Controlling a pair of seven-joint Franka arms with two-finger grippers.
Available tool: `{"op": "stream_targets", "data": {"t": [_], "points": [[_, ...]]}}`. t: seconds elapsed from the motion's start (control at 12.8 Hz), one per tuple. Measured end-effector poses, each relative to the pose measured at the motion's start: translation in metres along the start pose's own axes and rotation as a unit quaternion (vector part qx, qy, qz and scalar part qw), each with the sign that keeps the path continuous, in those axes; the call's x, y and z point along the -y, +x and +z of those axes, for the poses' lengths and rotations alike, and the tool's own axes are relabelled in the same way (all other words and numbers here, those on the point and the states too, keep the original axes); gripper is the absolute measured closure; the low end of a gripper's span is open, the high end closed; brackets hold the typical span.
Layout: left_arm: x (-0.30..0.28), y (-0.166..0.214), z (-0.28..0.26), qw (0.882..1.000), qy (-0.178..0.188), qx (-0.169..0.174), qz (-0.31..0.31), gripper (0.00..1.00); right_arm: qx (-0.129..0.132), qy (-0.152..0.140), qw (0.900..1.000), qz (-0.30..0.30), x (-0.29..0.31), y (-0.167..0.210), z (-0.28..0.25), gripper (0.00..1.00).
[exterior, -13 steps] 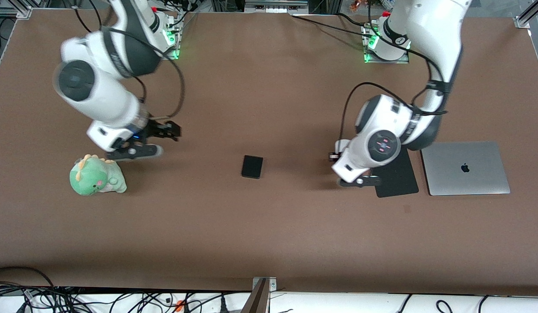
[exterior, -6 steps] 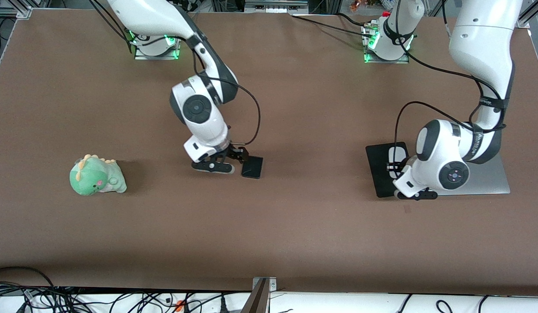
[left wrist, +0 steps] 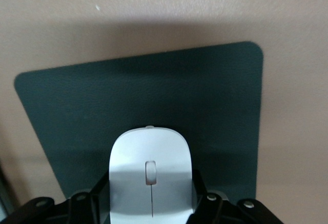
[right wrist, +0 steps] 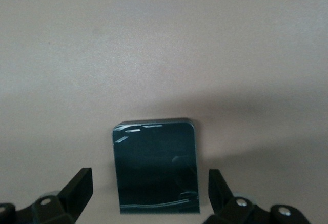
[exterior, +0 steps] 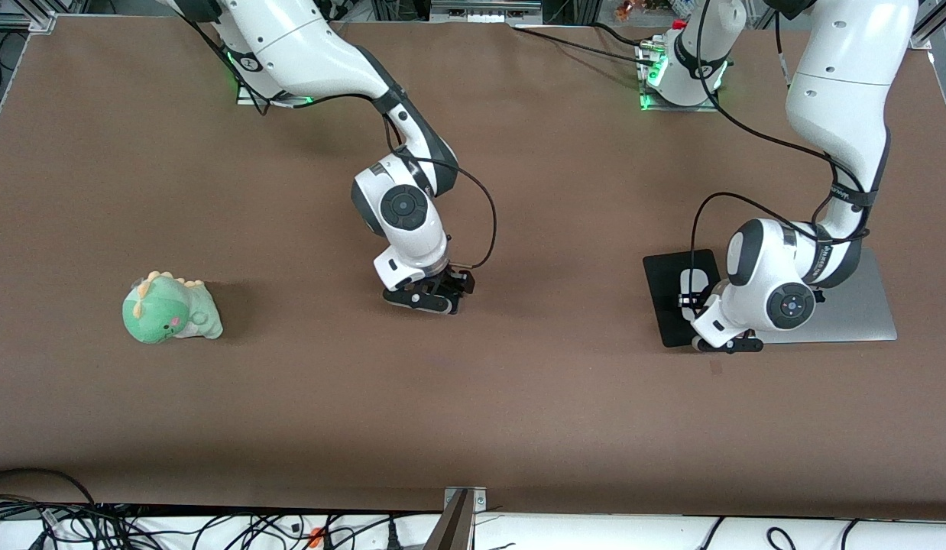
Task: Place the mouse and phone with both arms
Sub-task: 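Lower the mouse onto the black mouse pad and open the left gripper, then carry the phone toward the green plush while the left gripper withdraws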
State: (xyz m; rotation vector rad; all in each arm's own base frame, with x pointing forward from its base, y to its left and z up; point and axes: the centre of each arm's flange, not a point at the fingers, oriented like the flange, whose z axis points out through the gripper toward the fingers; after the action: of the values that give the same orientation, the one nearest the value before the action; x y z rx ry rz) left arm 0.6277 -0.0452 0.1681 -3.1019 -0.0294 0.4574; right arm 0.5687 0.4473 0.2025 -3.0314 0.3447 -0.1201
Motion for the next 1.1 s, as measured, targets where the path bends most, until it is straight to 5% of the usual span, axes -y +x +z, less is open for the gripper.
{"op": "stream_targets", "data": {"t": [0.39,0.71,0.86,1.1], "points": [[-0.001,0.0,0.0,1.0,0.0,-0.001,0.0,0.0,0.002,-0.004,1.0,0.0,-0.001,-0.006,0.023,0.0],[-0.01,-0.004,-0.055,1.0,0.0,-0.007,0.007,0.0,0.001,-0.003,1.0,0.0,-0.001,-0.008,0.032,0.05],[-0.015,-0.01,-0.117,1.0,0.002,-0.015,0.012,0.0,-0.002,-0.002,1.0,-0.002,0.0,-0.006,0.026,0.19],[-0.032,-0.028,-0.223,0.999,0.004,-0.045,0.023,0.0,0.005,-0.02,0.999,-0.035,-0.009,0.01,0.019,0.19]]}}
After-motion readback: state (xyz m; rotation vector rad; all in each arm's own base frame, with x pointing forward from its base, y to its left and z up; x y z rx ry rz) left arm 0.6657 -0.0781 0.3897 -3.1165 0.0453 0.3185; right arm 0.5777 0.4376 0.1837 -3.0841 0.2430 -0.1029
